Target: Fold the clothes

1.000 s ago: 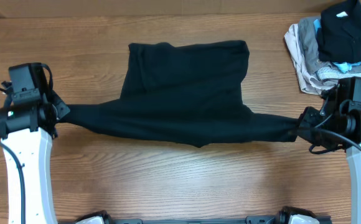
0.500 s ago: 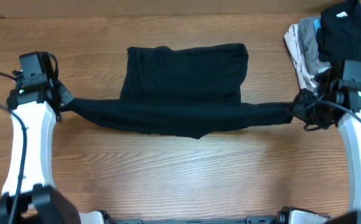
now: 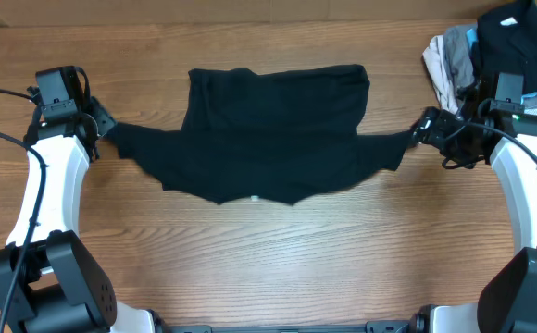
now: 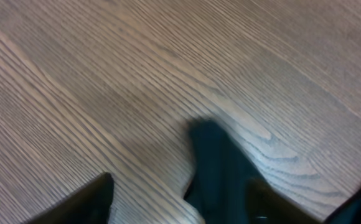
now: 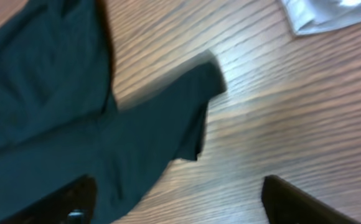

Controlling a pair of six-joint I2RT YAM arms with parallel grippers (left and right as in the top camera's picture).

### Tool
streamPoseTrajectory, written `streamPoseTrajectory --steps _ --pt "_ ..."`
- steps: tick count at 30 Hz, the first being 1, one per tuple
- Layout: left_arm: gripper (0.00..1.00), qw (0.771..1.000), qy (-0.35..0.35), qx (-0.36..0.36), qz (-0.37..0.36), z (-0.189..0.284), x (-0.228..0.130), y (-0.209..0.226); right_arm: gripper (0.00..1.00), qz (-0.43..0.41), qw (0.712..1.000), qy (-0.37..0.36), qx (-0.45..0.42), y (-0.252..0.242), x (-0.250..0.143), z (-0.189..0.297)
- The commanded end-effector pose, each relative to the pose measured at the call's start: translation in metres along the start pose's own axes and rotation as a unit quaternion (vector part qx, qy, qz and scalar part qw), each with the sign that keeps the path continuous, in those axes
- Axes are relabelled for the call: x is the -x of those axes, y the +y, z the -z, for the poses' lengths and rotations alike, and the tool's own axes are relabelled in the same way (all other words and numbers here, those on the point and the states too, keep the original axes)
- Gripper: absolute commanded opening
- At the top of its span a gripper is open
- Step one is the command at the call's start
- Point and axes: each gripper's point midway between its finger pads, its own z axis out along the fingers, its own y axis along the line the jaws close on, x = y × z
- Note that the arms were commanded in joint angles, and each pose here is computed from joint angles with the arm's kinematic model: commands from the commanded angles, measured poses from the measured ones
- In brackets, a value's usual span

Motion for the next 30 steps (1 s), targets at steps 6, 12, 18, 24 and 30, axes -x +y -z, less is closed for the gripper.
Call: streamPoseTrajectory --steps 6,12,18,24,30 --pt "0.94 0.996 0.065 -0.064 -0.021 0.045 -0.015 -0.013 0.92 0.006 0.998 0.043 0.05 0.031 -0.024 0.034" --pt "0.91 0.969 0.191 -0.133 -0.082 0.084 -0.082 -0.036 0.86 0.087 0.988 0.117 0.046 0.068 -0.08 0.032" --pt "0.79 0.947 0.243 -0.133 -0.165 0.089 -0.145 -0.059 0.84 0.149 0.977 0.14 0.054 0.11 -0.124 0.005" --pt "0.58 0.932 0.24 -0.168 -0.215 0.086 -0.191 -0.092 0.8 0.225 0.96 0.151 0.068 0.133 -0.163 -0.027" --pt "0.59 0.919 0.221 -0.171 -0.279 0.087 -0.227 -0.111 0.8 0.271 0.952 0.14 0.032 0.132 -0.18 -0.049"
